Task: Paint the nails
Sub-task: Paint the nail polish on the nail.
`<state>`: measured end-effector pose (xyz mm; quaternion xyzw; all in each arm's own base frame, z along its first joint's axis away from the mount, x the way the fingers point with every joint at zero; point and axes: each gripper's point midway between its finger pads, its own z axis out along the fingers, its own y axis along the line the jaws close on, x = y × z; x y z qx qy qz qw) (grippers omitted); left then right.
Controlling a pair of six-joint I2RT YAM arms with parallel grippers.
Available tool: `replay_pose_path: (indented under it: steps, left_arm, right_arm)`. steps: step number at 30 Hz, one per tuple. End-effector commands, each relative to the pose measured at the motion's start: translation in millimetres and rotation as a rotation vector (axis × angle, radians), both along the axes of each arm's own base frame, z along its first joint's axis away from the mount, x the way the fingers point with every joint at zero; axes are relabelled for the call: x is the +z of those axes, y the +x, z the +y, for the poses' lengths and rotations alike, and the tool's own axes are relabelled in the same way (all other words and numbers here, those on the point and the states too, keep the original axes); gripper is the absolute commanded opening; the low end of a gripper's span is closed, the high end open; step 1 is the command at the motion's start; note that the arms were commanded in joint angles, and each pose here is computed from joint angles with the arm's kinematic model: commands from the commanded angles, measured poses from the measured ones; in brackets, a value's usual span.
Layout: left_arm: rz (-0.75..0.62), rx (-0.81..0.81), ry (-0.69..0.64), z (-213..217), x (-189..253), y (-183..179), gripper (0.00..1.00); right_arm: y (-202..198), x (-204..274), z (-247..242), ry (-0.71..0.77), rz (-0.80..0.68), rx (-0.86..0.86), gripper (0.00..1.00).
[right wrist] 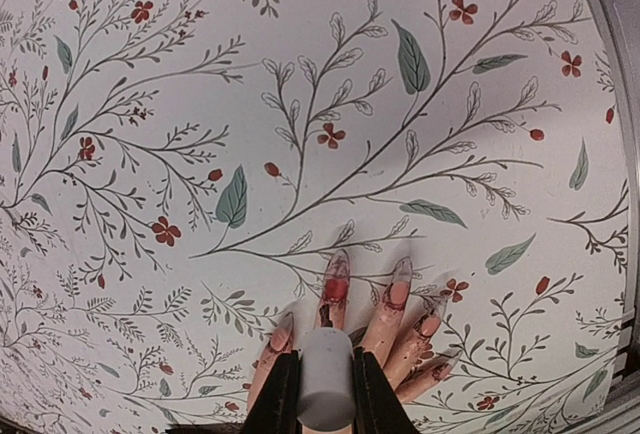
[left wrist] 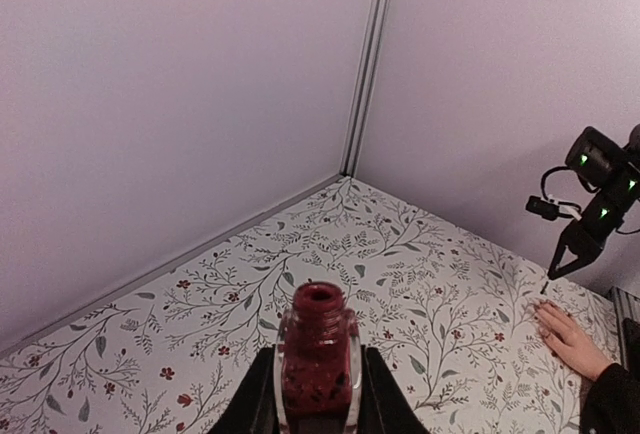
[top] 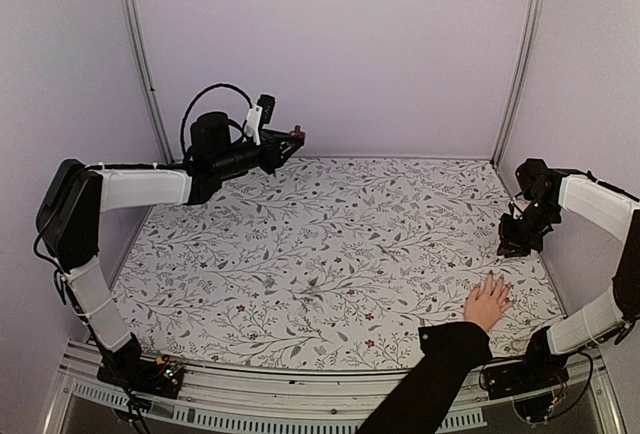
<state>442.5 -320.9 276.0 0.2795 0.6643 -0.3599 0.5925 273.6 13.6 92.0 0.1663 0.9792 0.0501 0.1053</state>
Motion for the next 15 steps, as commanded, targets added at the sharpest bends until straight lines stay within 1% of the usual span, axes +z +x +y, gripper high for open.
replay_pose_path:
  steps: [1,15]
  left_arm:
    - [-0.046,0.001,-0.034,2,20,-6,0.00]
    - [-0.039,0.010,-0.027,3,18,-4,0.00]
  right_arm:
    - [-1,-2,1,0.009,0.004,0.008,0.00]
    - [-5,-21,-1,0.002,0.078,0.002,0.00]
